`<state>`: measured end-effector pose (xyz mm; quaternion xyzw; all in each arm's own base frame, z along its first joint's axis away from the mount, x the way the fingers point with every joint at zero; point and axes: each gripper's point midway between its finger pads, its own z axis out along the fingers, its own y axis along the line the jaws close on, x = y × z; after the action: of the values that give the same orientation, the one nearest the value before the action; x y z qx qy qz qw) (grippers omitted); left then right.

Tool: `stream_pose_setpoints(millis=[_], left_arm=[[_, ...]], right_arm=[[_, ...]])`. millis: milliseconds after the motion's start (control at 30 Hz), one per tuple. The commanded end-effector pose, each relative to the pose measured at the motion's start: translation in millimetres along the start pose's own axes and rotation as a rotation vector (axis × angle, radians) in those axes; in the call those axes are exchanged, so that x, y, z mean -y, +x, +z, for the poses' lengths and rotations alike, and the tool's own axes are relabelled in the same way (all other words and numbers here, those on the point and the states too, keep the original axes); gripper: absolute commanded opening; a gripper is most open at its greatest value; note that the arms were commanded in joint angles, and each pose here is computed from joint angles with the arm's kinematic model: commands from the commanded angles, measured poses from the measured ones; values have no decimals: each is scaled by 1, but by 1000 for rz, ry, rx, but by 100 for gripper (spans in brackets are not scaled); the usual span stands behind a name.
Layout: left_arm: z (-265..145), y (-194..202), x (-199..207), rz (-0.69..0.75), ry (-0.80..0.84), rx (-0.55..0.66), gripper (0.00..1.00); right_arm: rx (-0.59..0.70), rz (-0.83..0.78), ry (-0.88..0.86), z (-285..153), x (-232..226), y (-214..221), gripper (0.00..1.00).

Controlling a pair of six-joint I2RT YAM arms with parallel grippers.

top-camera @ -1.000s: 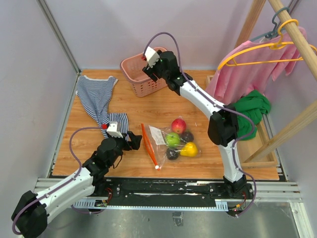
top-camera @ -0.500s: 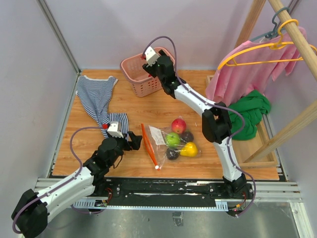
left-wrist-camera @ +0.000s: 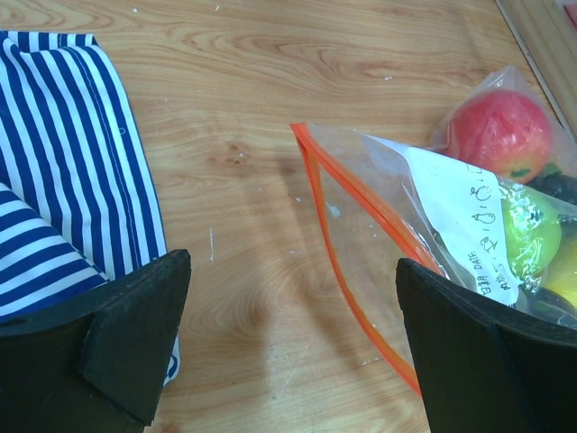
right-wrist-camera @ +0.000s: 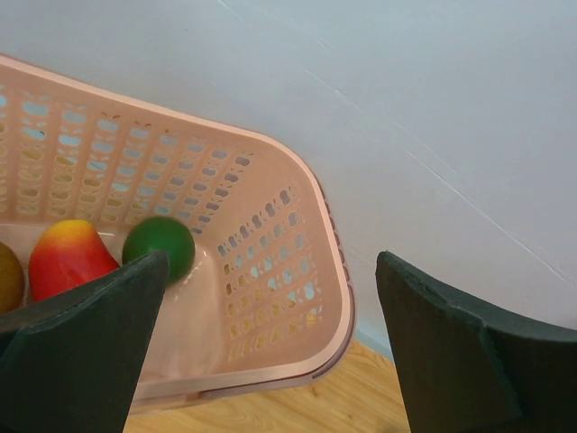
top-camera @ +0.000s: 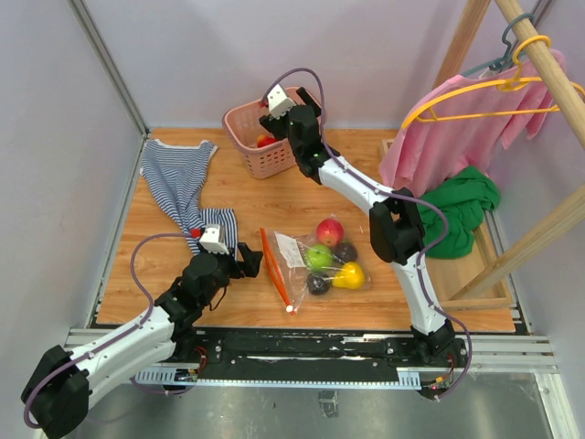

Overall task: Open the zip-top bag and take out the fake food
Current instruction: Place the fake fruit in the bin.

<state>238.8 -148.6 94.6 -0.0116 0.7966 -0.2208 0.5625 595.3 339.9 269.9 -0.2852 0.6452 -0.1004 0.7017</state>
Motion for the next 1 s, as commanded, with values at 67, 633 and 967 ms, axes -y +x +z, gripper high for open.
stream_pose_setpoints(millis=[67, 633, 967], left_arm=[[-1, -22, 11, -14, 33, 71, 99], [-58, -55, 48, -276, 261, 115, 99], [-69, -61, 58, -320, 280, 64, 93]], right_arm=[[13, 18, -50, -23, 17, -38, 98], [41, 35, -1085, -251, -51, -71, 99], [-8, 174, -1307, -361, -68, -46, 99]])
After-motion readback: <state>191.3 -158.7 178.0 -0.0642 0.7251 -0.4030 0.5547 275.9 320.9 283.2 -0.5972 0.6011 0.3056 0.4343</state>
